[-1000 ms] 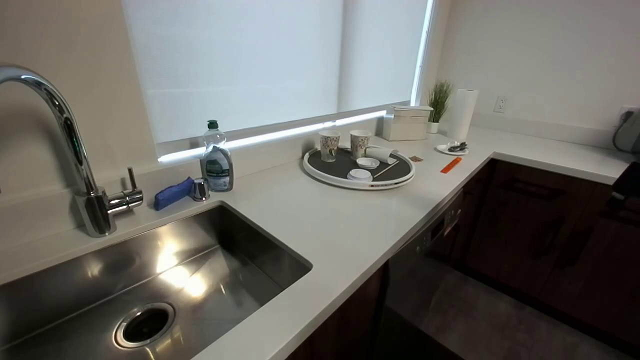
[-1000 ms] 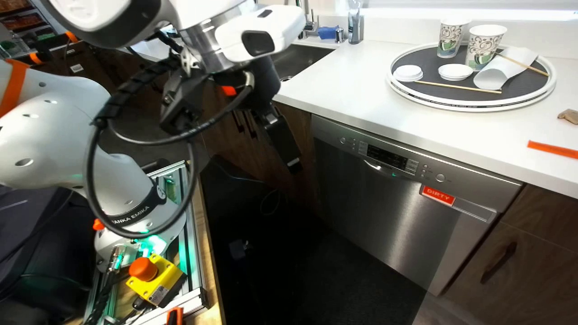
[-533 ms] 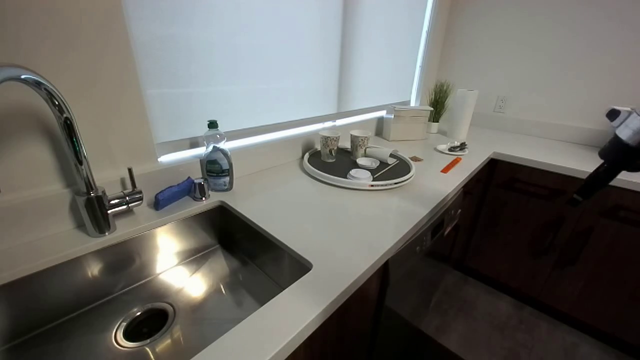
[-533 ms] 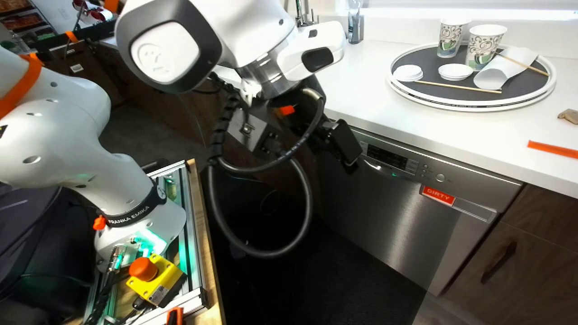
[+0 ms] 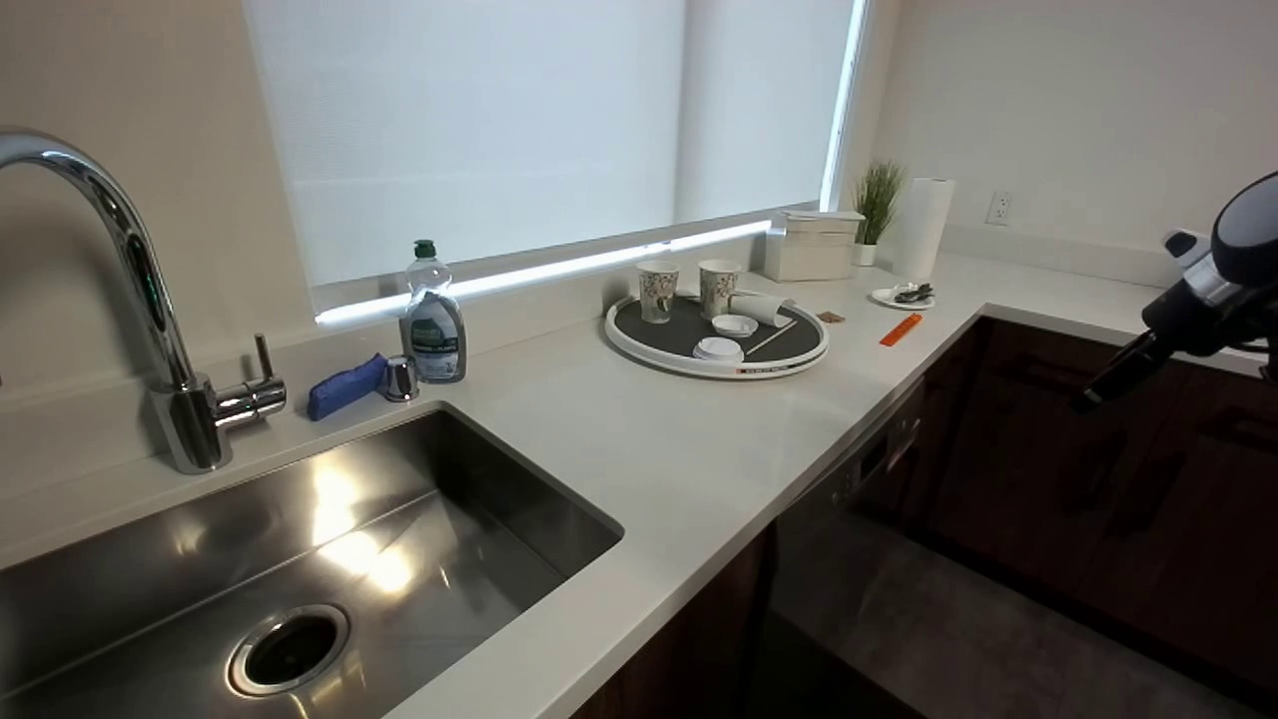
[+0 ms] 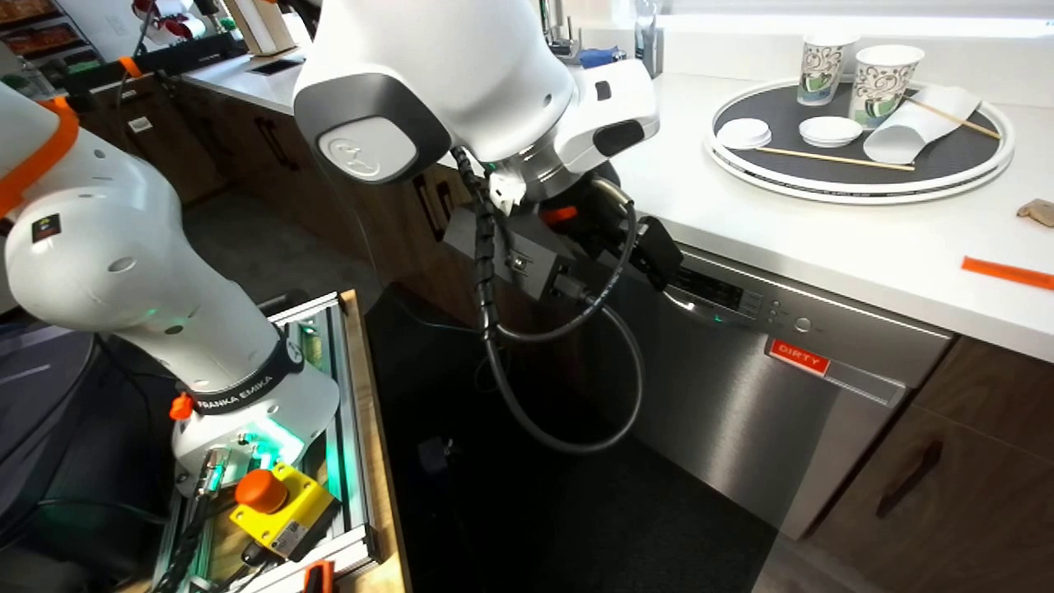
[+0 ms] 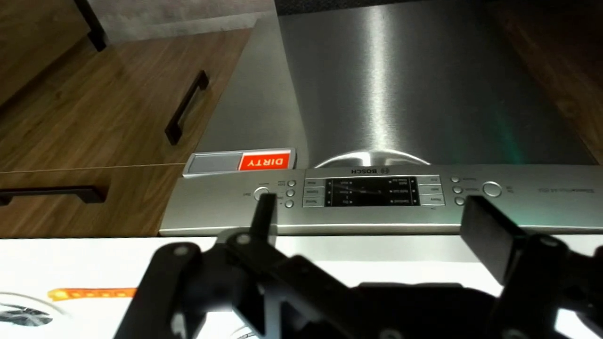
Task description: Press a button on the right side of the dish washing machine
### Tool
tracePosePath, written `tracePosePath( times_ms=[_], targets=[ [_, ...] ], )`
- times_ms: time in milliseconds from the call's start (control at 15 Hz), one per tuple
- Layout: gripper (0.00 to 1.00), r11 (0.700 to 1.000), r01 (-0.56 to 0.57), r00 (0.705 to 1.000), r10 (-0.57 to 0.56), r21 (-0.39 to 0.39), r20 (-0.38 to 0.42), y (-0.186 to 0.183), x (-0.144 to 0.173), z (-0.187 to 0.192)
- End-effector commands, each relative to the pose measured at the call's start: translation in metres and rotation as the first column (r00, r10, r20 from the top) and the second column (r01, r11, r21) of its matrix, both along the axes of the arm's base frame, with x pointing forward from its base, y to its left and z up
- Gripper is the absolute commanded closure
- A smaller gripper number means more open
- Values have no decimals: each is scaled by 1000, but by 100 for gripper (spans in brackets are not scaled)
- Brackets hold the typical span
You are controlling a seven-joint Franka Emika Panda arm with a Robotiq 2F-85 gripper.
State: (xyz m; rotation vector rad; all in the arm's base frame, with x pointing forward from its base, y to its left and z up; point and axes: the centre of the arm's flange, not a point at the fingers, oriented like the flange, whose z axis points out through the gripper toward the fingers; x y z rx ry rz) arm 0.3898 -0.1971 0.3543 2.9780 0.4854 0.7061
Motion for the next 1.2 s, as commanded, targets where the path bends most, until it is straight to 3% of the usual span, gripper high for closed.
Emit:
tracePosePath(
  times_ms=[0,200,667,1133],
  targets=[
    [0,1000,0,1000,0,0,1,-1,0,0],
    [0,999,36,999,-36,-5,-1,-4,0,-3],
    [0,995,74,996,-70,64,-62,-37,15,-58],
    [0,994,47,999,-45,96,-24,-60,27,-88]
  ],
)
